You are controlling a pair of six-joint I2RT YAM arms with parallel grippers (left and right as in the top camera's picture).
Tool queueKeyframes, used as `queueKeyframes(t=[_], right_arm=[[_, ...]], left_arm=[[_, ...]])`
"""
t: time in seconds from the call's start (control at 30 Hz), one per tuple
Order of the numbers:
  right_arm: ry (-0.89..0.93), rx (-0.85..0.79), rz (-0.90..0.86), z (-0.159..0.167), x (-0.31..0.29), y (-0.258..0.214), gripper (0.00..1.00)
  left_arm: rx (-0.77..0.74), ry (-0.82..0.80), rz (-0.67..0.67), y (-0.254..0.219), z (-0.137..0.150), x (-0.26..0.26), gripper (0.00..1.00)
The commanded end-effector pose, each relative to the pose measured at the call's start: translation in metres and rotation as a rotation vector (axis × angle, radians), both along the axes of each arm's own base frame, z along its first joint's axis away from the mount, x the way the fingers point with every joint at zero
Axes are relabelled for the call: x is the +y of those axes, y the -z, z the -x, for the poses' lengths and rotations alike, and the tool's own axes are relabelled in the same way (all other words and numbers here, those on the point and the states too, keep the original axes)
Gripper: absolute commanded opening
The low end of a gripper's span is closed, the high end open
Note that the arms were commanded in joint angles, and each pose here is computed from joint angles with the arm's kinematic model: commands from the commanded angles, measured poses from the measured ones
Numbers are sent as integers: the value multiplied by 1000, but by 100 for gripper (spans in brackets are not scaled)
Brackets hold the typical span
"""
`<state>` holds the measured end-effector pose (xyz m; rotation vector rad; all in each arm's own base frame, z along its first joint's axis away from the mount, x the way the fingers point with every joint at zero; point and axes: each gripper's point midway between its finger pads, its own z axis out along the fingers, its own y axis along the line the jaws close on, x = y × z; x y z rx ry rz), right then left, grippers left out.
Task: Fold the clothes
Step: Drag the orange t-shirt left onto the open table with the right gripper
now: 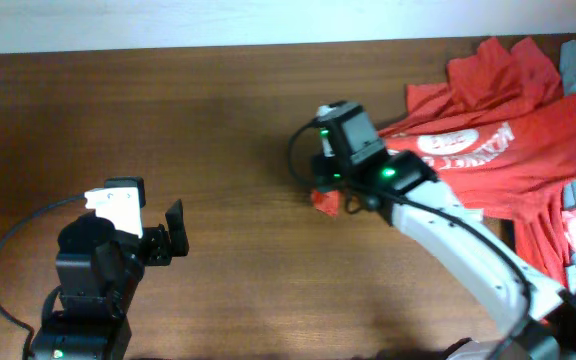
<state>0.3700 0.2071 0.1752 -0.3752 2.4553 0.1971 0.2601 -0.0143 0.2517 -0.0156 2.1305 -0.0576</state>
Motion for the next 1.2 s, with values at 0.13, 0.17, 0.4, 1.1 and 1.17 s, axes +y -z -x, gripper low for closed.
queueKeyframes(t=[0.13,0.17,0.4,1.1,1.17], right_arm=[[-127,-41,-100,-8,72,16,4],[-146,-50,-119,-10,82,17,4],[-249,-134,-241,-10,129,-1,4],[-69,-243,-202,-66,69,-61,99],[-9,-188,-140,-66,40,-59,99]], left_arm=[[-25,12,10,-10,0,-3,99],[-25,12,10,-10,0,-3,99],[-25,12,10,-10,0,-3,99],[42,17,9,6,-10,-5,99],[73,42,23,14,-13,-10,99]])
